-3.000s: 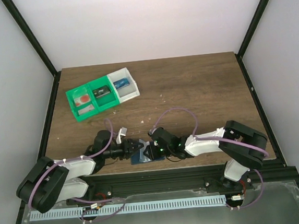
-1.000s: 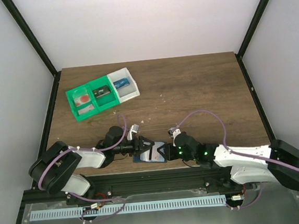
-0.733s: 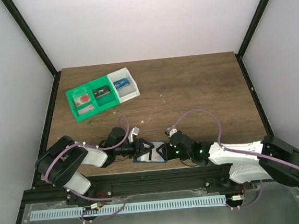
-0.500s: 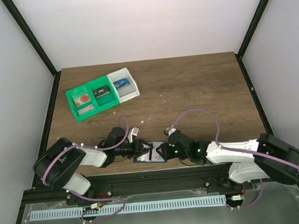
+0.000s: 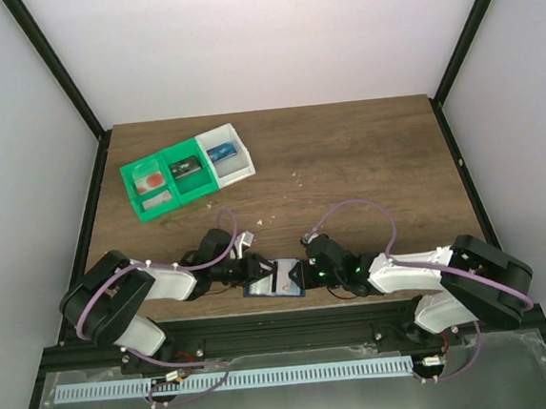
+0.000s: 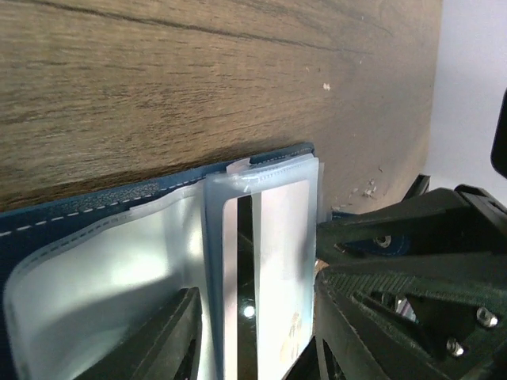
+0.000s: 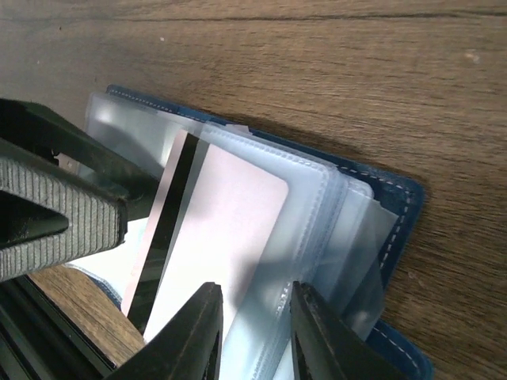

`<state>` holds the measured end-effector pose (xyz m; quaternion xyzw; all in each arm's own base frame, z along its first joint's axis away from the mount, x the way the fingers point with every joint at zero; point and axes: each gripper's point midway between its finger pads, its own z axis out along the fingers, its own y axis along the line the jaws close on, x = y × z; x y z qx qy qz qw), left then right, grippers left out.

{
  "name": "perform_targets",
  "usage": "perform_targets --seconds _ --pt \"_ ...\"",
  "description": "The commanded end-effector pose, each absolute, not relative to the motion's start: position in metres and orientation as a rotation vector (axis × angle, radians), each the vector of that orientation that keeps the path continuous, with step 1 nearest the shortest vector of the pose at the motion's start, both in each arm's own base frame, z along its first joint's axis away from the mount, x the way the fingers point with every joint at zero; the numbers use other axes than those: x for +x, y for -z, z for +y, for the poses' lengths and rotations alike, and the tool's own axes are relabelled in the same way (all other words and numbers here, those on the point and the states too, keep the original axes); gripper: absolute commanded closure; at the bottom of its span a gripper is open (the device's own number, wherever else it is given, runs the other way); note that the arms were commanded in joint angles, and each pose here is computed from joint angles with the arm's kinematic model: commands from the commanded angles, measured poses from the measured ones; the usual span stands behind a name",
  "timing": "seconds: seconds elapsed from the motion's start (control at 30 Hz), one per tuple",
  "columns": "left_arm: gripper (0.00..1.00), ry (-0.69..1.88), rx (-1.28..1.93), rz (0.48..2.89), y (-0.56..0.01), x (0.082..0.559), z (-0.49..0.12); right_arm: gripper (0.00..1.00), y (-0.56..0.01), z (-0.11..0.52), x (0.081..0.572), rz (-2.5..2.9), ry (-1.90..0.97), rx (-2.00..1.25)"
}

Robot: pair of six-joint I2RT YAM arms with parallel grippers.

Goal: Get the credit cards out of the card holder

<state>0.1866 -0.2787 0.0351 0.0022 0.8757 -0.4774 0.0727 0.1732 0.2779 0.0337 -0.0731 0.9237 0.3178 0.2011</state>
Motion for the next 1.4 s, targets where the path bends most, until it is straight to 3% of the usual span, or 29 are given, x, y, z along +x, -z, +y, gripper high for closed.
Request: perform_targets --seconds 0.0,0.13,0.5,0.87,1.37 --pt "0.61 1.430 0.017 2.645 -0.030 0.185 -0.277 0.76 -0.030 0.271 0.177 2.590 -0.873 -0.196" --pt "0.66 1.459 0.021 2.636 -0.033 0.183 -0.280 0.78 -0.027 0.269 0.178 2.602 -0.861 -0.195" --pt "0.67 1.438 0.039 2.659 -0.025 0.178 -0.275 0.80 -0.015 0.267 0.176 2.650 -0.831 -0.182" --pt "1.00 1.513 0.035 2.645 -0.028 0.171 -0.276 0.82 -0.006 0.263 0.175 2.687 -0.800 -0.139" --pt "1.00 1.481 -0.094 2.650 -0.026 0.174 -0.253 0.82 -0.002 0.259 0.173 2.695 -0.795 -0.123"
